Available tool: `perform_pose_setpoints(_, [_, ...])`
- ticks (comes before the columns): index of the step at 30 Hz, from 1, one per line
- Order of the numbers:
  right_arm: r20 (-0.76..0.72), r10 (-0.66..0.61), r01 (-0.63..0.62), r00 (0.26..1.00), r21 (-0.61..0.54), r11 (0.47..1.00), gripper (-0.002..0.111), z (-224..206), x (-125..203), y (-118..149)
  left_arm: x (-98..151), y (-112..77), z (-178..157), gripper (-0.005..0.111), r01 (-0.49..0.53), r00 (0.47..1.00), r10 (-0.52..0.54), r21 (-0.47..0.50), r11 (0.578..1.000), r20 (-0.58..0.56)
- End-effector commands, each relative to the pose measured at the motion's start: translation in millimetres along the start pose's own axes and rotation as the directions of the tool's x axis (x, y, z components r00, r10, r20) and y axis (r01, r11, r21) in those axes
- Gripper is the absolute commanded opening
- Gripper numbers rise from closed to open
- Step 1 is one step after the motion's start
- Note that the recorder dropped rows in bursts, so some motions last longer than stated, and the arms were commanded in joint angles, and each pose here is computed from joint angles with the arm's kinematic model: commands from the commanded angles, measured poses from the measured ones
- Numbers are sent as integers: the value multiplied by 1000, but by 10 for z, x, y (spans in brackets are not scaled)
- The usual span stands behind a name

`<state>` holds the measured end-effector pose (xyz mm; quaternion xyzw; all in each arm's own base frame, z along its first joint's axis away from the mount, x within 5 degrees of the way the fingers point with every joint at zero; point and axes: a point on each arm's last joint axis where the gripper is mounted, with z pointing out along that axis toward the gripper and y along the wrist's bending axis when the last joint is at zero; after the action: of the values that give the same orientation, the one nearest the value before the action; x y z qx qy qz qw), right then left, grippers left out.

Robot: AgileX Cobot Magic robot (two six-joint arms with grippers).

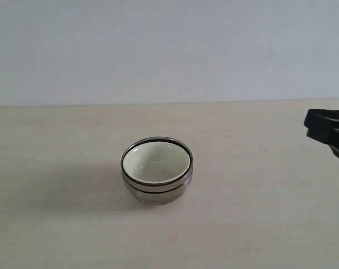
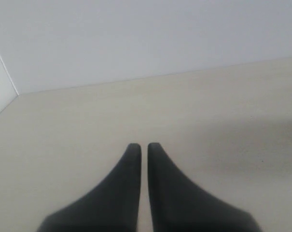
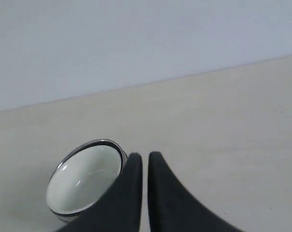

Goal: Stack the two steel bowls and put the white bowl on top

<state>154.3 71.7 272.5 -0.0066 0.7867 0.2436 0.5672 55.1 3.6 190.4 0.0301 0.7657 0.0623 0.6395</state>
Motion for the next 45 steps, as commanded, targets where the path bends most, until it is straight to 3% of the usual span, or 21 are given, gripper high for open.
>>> perform_pose_setpoints(1, [83,23,-21,996,-29,999,0,-223,-12,-17,3,-1,0,4,17,1000,-17,-1,1000,7])
perform_pose_setpoints(12, [-179,56,-68,982,-59,996,0,-465,218,16,3,-1,0,4,17,1000,-17,-1,1000,7])
perform_pose_setpoints(26, [-195,51,-64,979,-59,996,0,-469,232,16,3,-1,0,4,17,1000,-17,-1,1000,7])
perform_pose_setpoints(30, [-186,-53,40,981,-77,996,0,-469,232,19,3,-1,0,4,17,1000,-17,-1,1000,7])
perform_pose_setpoints(33, [-93,-132,124,987,-83,989,0,-508,249,-25,3,-1,0,4,17,1000,-17,-1,1000,7])
perform_pose_setpoints(45, [262,-105,91,959,64,994,0,-855,650,-418,3,-1,0,4,17,1000,-17,-1,1000,7])
